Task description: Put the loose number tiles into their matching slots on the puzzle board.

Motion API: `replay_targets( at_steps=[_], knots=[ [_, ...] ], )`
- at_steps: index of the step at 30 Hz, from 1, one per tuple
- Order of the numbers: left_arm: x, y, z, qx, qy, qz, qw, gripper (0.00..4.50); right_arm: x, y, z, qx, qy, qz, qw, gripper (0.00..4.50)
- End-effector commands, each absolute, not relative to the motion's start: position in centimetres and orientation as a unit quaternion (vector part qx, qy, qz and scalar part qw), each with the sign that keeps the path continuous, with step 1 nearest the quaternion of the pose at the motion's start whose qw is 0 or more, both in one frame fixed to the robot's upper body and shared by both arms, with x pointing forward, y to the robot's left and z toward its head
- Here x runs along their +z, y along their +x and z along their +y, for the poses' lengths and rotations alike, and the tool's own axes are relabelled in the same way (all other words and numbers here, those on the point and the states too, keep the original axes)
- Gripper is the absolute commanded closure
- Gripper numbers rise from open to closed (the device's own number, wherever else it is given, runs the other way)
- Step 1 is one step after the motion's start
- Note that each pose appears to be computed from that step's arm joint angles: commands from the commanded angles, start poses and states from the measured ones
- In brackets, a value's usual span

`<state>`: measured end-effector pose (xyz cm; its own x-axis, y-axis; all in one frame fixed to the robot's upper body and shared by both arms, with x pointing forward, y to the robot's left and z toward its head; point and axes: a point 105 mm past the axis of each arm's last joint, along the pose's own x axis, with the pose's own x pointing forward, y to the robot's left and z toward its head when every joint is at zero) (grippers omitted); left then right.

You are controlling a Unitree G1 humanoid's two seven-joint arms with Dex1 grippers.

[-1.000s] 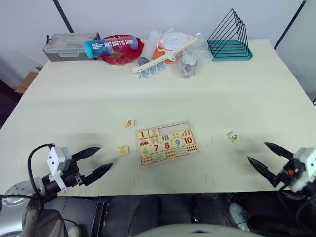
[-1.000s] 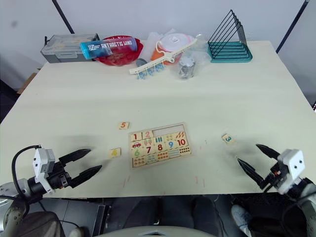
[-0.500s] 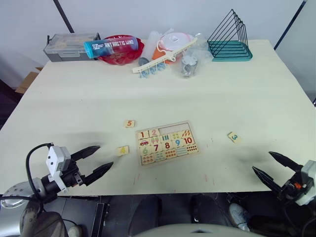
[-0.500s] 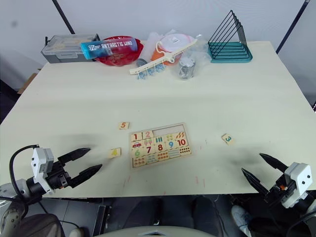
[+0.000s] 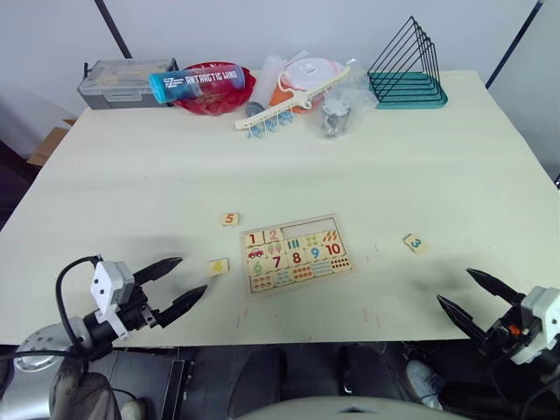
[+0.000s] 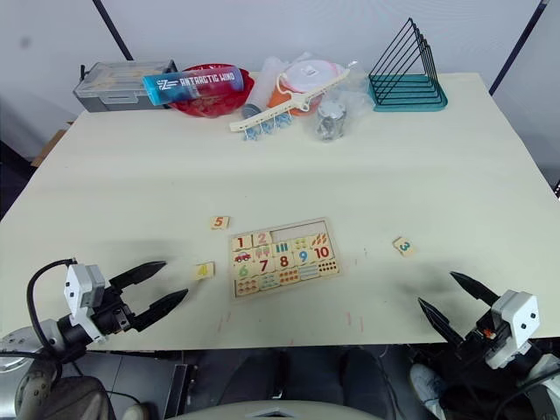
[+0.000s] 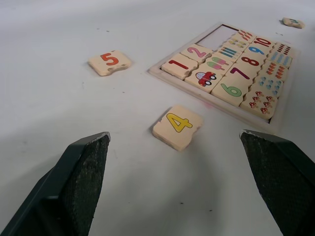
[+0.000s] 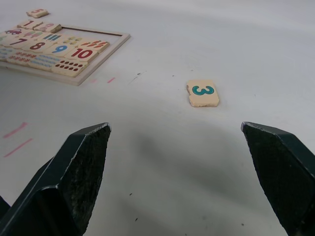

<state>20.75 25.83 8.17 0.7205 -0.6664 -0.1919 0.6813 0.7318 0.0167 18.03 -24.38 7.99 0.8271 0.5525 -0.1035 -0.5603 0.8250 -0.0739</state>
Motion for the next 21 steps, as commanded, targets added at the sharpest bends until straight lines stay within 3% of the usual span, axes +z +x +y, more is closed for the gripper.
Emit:
replay_targets(
  at_steps=[1, 21],
  knots=[
    [9.0, 20.9, 25.6, -0.369, 0.060, 0.068, 0.925, 0.00, 8.8, 18.2, -24.2, 0.293, -0.064, 0.022, 0.954, 0.05],
    [9.2, 21.1, 25.0, -0.380, 0.057, 0.048, 0.922, 0.00, 9.5, 19.2, -23.4, 0.313, -0.070, 0.020, 0.947, 0.05]
  ],
)
